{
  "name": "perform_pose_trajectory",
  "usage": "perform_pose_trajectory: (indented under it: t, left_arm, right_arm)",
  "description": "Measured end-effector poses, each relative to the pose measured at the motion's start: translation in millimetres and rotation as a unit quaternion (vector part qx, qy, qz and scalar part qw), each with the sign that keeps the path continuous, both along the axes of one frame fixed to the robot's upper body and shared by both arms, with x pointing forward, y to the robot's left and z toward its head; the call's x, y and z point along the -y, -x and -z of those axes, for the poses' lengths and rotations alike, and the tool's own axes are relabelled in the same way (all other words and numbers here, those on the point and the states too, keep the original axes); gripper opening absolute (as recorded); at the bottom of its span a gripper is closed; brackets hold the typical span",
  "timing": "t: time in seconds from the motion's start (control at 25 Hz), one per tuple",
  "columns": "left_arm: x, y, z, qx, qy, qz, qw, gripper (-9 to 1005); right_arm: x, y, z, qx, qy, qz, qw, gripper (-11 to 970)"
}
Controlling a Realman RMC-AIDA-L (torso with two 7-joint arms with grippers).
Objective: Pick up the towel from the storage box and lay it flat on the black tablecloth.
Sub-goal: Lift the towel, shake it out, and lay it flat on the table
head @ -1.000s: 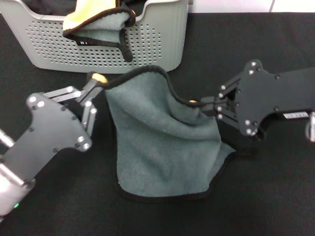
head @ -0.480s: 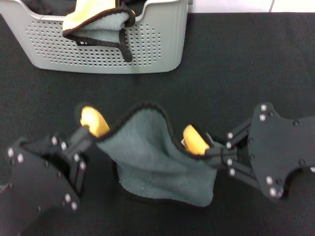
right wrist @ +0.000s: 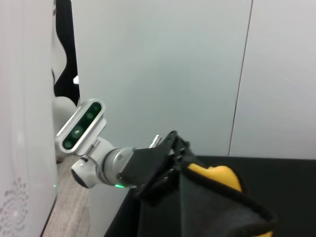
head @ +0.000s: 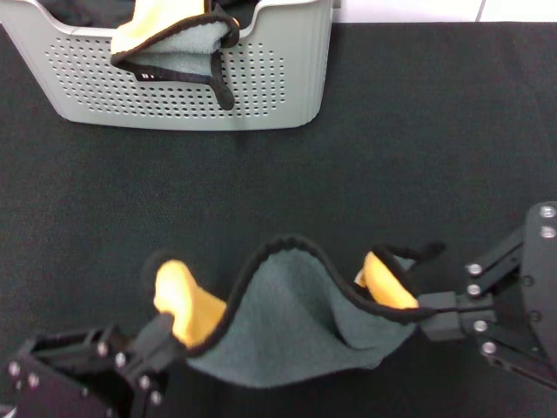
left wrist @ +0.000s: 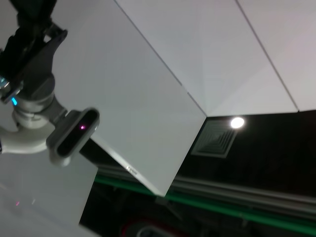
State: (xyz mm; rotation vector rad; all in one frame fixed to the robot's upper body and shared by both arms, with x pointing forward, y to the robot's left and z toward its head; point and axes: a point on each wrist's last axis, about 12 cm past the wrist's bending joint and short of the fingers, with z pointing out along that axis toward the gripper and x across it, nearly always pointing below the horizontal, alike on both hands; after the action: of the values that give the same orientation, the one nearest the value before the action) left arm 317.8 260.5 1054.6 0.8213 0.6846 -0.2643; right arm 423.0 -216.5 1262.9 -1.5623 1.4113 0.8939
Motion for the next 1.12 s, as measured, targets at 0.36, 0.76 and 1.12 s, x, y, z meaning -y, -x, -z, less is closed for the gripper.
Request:
perform_pose_trajectory:
  t: [0.36, 0.76, 1.12]
  left_arm:
    - [2, 14.0, -10.5, 0.025, 0.002, 0.012, 1.0, 12]
    - [-1, 12.9, -25.0, 0.052, 0.002, 0.036, 0.998, 13]
    - [-5, -18.2, -14.7, 0.012, 0.021, 0.019, 1.0, 13]
  right_arm:
    - [22, 11.9, -11.4, 0.013, -0.034, -0.011, 0.999, 15]
    - [46, 16.8, -14.6, 0.013, -0.044, 0.03, 0.998, 15]
    - [57, -1.4, 9.7, -0.055, -0.074, 0.057, 0.994, 15]
